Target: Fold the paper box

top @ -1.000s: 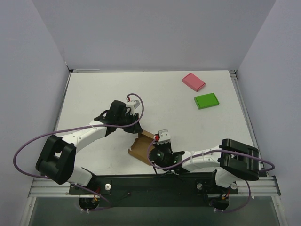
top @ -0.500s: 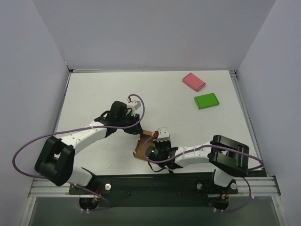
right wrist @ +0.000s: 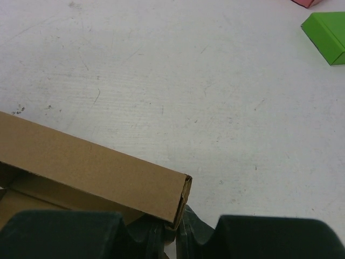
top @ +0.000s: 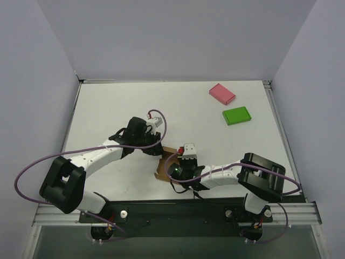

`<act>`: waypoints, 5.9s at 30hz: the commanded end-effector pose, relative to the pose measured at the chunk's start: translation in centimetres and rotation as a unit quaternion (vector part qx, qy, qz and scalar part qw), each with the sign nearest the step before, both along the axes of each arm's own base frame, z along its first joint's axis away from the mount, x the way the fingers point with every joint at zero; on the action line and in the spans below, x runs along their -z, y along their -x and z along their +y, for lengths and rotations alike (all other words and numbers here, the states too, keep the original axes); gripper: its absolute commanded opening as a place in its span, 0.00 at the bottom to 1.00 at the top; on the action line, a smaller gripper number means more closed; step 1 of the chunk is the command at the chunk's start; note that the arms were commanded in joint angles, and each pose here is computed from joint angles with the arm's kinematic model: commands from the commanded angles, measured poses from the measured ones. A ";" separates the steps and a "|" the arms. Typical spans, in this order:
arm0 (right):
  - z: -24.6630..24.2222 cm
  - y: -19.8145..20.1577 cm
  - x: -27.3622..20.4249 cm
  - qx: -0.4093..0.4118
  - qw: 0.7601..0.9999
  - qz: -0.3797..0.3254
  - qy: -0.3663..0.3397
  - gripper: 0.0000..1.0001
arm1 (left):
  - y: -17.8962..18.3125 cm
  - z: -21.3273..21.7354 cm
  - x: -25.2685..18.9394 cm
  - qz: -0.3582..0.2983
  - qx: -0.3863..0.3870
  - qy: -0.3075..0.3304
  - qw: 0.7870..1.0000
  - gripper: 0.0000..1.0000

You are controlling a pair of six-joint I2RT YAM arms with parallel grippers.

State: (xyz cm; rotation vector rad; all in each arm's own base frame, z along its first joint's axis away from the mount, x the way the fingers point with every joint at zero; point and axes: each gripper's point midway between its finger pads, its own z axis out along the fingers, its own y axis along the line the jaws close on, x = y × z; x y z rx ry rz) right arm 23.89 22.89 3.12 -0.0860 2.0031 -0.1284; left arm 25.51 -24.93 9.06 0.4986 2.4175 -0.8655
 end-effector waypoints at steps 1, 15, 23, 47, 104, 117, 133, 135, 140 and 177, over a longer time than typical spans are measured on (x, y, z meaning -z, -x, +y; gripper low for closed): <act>-1.8 0.3 1.0 0.018 0.997 0.020 0.067 0.00 | 0.2 -0.6 -1.5 -0.017 0.013 0.021 1.000 0.36; -1.5 0.4 0.5 -0.001 0.998 0.040 0.045 0.01 | -0.7 0.4 -3.8 -0.066 -0.002 0.021 0.998 0.58; -2.0 1.4 -1.6 -0.048 0.998 0.033 0.002 0.51 | -1.0 1.0 -4.2 -0.081 -0.011 0.011 0.997 0.66; -3.7 2.3 -1.9 -0.134 0.985 0.053 -0.093 0.54 | -4.7 -0.7 -4.4 -0.062 -0.037 0.036 0.997 0.66; -2.1 -2.1 -3.2 -0.205 0.974 0.019 -0.095 0.43 | -6.3 -5.2 -4.5 -0.074 0.040 0.092 0.992 0.64; -1.8 -2.6 -2.9 -0.225 0.967 0.022 -0.116 0.33 | -4.6 -8.0 -4.0 -0.067 0.166 0.134 0.975 0.64; -1.2 -3.6 -1.8 -0.218 0.969 0.033 -0.114 0.26 | -2.8 -8.9 -2.3 -0.081 0.203 0.087 0.972 0.63; -1.2 -3.9 -1.8 -0.216 0.969 0.031 -0.116 0.28 | -2.9 -8.9 -2.2 -0.088 0.202 0.078 0.972 0.62; -1.2 -4.3 -2.0 -0.216 0.969 0.026 -0.117 0.33 | -2.9 -8.6 -1.6 -0.095 0.202 0.058 0.973 0.61; -2.1 -1.2 -5.6 -0.307 0.927 0.096 -0.194 0.47 | -1.8 -7.7 -1.6 -0.105 0.269 0.049 0.956 0.37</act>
